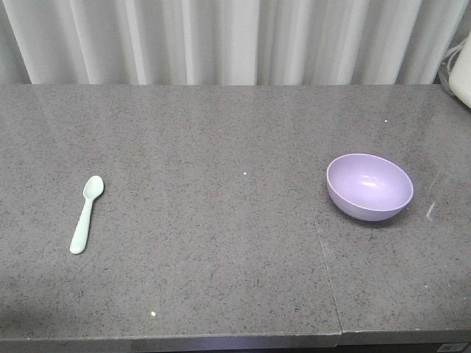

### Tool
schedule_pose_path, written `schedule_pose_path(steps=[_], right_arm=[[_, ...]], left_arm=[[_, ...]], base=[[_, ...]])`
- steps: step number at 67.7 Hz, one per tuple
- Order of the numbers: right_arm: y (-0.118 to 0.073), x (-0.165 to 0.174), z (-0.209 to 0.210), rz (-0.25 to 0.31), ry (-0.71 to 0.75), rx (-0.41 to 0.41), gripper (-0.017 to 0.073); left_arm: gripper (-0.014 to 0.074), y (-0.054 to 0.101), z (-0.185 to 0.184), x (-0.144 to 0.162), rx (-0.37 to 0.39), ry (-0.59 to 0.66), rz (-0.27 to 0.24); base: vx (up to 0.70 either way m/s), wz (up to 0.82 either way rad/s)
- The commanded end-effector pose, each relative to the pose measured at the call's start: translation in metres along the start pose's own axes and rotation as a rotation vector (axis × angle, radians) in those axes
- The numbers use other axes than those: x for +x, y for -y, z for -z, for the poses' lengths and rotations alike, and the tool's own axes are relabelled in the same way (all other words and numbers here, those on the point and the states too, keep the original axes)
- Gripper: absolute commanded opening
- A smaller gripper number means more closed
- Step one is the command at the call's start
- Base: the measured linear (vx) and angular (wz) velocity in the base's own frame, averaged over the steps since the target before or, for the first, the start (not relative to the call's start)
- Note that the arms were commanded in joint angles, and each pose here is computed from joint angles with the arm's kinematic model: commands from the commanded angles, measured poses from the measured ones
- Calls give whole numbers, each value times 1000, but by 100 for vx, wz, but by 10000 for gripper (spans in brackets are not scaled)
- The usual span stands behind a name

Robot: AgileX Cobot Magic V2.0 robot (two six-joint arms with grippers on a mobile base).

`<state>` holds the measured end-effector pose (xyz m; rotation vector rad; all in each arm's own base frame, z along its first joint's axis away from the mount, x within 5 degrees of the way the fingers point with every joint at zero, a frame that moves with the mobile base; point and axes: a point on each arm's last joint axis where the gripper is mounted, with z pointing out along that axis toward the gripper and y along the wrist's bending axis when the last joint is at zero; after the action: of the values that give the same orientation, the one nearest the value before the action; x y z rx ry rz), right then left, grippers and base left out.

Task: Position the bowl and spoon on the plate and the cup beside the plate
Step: 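Lower both grippers, left over the white spoon, right near bowl, then grasp the white spoon handle with the left gripper and lift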

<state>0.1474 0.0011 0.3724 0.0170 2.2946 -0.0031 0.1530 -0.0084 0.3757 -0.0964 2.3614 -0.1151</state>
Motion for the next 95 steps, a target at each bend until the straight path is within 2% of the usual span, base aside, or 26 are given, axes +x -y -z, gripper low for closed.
schedule_pose_path(steps=[1,11,41,54,63,81,88,95], right_arm=[[2,-15,-1,13,-4,17,-10],[1,-15,-10,11,-60,16,-10],[1,-13,-10,5,-74,13,-8],[1,-13,-10,5,-79,13,49],[1,-12,-10,5,-86,13,158],[1,-12,-10,5,-87,14,434],[1,-12,-10,5,-86,14,486],[1,-12,-10,5,-86,14,493]], left_arm=[[-6,3,-2,-12,11,2,9],[-6,2,-12,-10,1,-67,10],[-6,2,-12,-11,1,-67,10],[29,2,-12,-11,1,-67,10],[118,2,-12,-11,1,-67,10],[454,2,-12,-11,2,-64,10],[554,2,-12,-11,2,-62,10],[584,2,-12,-11,2,-63,10]], base=[[0,0],[0,0],[0,0],[0,0],[0,0],[0,0],[0,0],[0,0]])
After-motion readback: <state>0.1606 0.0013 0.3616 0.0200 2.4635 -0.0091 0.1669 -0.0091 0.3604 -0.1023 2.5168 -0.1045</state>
